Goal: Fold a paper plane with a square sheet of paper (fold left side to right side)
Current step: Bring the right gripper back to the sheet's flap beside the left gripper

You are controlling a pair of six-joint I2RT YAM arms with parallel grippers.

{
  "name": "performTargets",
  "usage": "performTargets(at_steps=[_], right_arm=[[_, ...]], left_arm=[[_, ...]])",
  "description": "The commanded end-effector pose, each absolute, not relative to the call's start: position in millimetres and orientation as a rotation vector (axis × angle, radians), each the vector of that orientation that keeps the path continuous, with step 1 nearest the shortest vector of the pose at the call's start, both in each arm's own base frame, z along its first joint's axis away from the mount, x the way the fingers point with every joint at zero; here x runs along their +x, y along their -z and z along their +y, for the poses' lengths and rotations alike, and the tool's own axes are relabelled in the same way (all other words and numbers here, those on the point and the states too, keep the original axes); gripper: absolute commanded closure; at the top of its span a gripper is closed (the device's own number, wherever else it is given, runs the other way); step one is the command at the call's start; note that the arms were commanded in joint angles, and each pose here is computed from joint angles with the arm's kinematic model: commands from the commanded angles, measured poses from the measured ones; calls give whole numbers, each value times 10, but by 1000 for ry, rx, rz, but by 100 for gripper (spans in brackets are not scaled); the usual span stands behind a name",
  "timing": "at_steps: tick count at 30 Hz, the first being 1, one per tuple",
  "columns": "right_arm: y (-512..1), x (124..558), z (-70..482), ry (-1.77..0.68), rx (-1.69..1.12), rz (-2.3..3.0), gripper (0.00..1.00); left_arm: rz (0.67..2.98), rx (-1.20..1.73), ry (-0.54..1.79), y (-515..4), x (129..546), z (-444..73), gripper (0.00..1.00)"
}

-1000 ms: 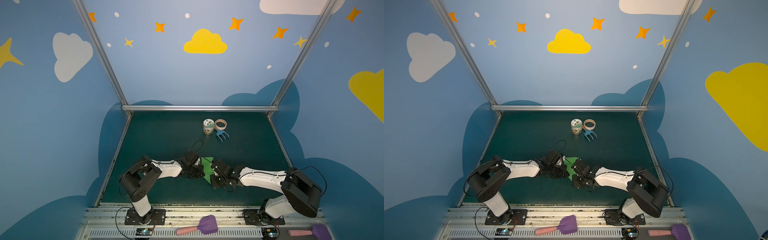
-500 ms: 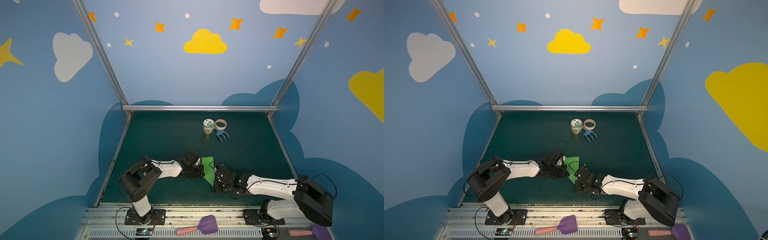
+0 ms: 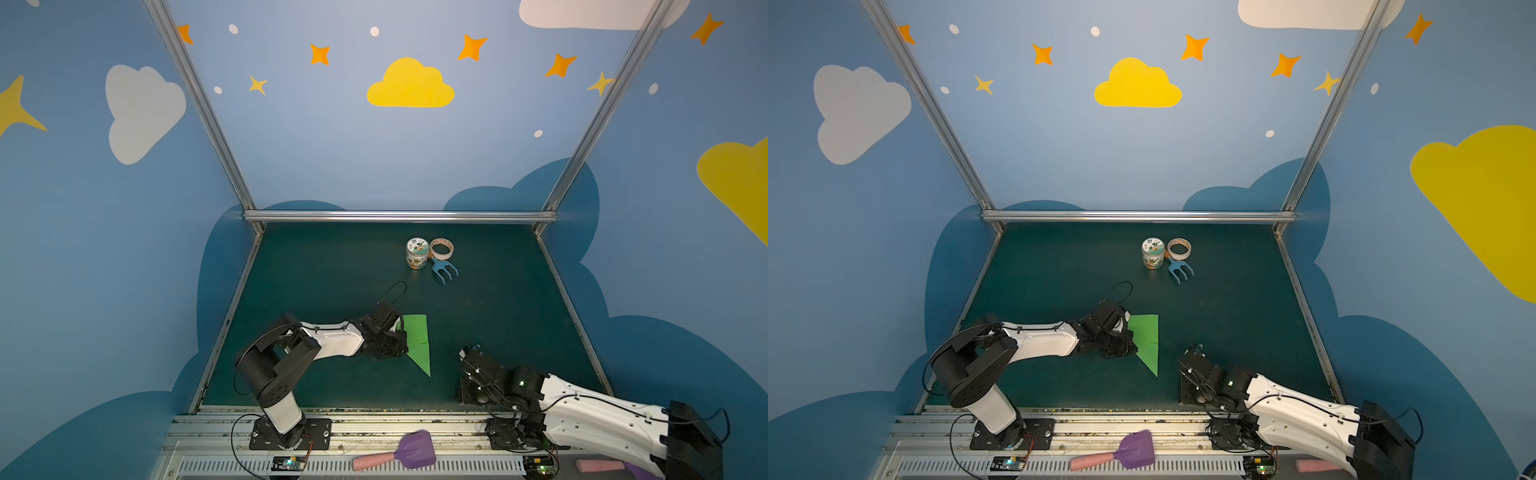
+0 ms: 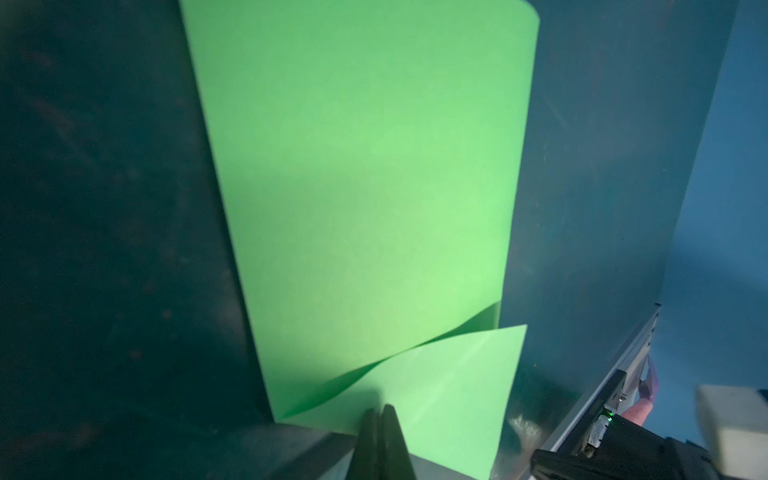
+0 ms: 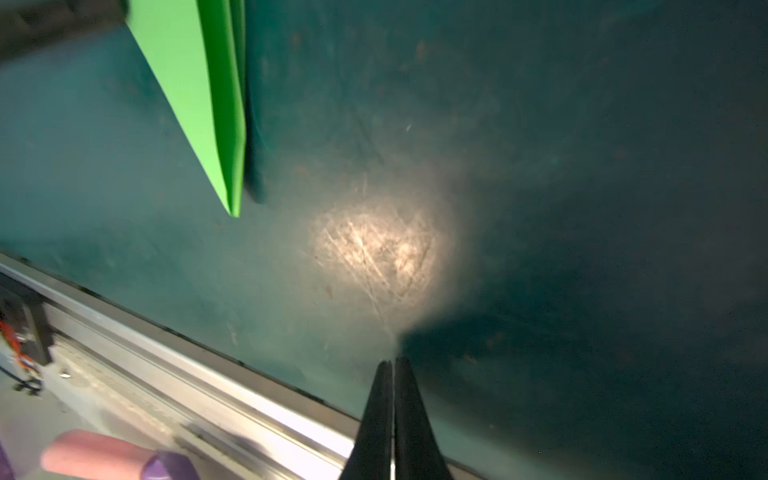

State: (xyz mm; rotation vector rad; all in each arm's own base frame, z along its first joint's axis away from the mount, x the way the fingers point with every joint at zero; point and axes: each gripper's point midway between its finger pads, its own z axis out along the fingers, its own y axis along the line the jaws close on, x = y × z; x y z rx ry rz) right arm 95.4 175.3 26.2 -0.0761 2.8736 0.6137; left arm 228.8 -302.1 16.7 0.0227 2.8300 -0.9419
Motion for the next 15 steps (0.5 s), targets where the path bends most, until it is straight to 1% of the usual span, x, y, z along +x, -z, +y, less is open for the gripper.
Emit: performTargets(at_steps=[1, 10, 15], right_arm=[[-400, 1084, 1860, -637, -81, 2840, 100], [-751, 1507, 2634, -675, -290, 2803, 100], [-595, 1613, 2764, -633, -290, 2821, 100]], left_arm=[[2903, -26, 791, 27, 2195, -2786, 97], [2898, -6, 819, -31, 2227, -2865, 97], [2878, 18, 843, -159, 2283, -2935, 97]])
